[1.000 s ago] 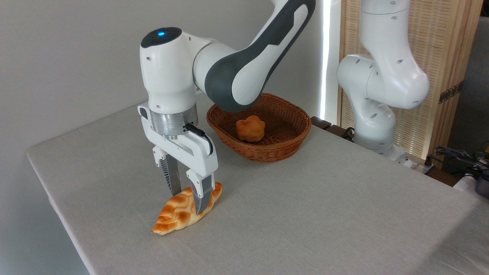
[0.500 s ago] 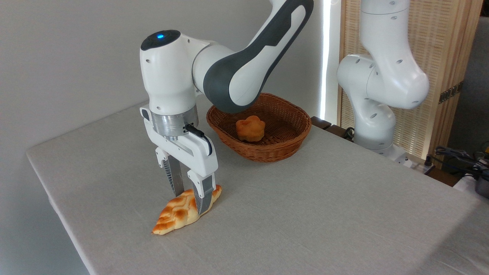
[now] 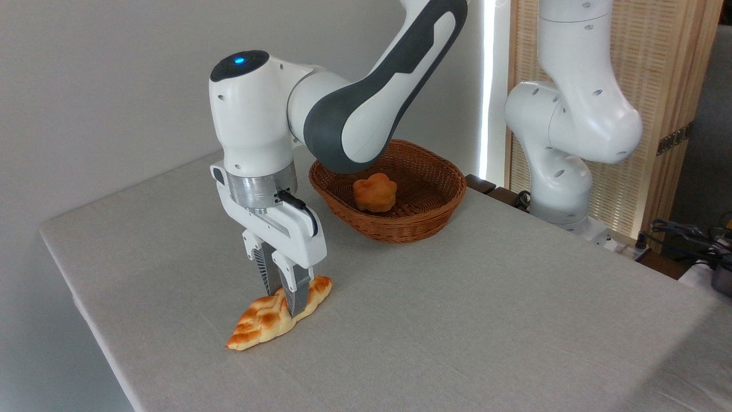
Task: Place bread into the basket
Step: 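Lift the braided loaf and carry it over the wicker basket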
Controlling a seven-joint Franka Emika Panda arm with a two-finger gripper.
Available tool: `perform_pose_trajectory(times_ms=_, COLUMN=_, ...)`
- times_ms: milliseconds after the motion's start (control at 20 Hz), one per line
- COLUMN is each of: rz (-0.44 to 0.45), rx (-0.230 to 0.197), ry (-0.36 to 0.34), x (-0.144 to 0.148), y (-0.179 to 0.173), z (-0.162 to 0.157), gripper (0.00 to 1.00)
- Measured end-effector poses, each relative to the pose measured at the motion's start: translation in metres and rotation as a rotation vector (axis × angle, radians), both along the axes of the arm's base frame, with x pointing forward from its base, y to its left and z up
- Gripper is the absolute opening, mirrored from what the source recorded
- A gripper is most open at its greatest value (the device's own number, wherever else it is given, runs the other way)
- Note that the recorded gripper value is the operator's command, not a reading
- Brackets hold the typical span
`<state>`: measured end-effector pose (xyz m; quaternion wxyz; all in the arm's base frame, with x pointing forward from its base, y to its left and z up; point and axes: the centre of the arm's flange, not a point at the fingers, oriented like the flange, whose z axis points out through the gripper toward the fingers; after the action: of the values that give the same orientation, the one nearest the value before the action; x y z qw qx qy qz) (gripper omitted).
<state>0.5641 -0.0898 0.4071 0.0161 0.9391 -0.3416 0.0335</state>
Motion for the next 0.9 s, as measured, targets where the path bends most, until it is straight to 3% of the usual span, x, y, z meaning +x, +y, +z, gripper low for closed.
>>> perform_pose_trajectory(times_ms=200, rz=0.0, rx=-0.001, ry=-0.009, x=0.0, y=0.0, z=0.005, gripper=0.04)
perform_pose_trajectory(times_ms=400, rz=-0.001, rx=-0.006, ry=-0.017, x=-0.003, y=-0.002, z=0.038, gripper=0.05)
perform_pose_trajectory(times_ms=650, rz=-0.028, rx=-0.006, ry=0.061, x=-0.039, y=-0.013, z=0.098, gripper=0.05)
perform_pose_trajectory(times_ms=900, rz=-0.102, rx=0.01, ry=0.172, x=-0.091, y=-0.043, z=0.13, gripper=0.06)
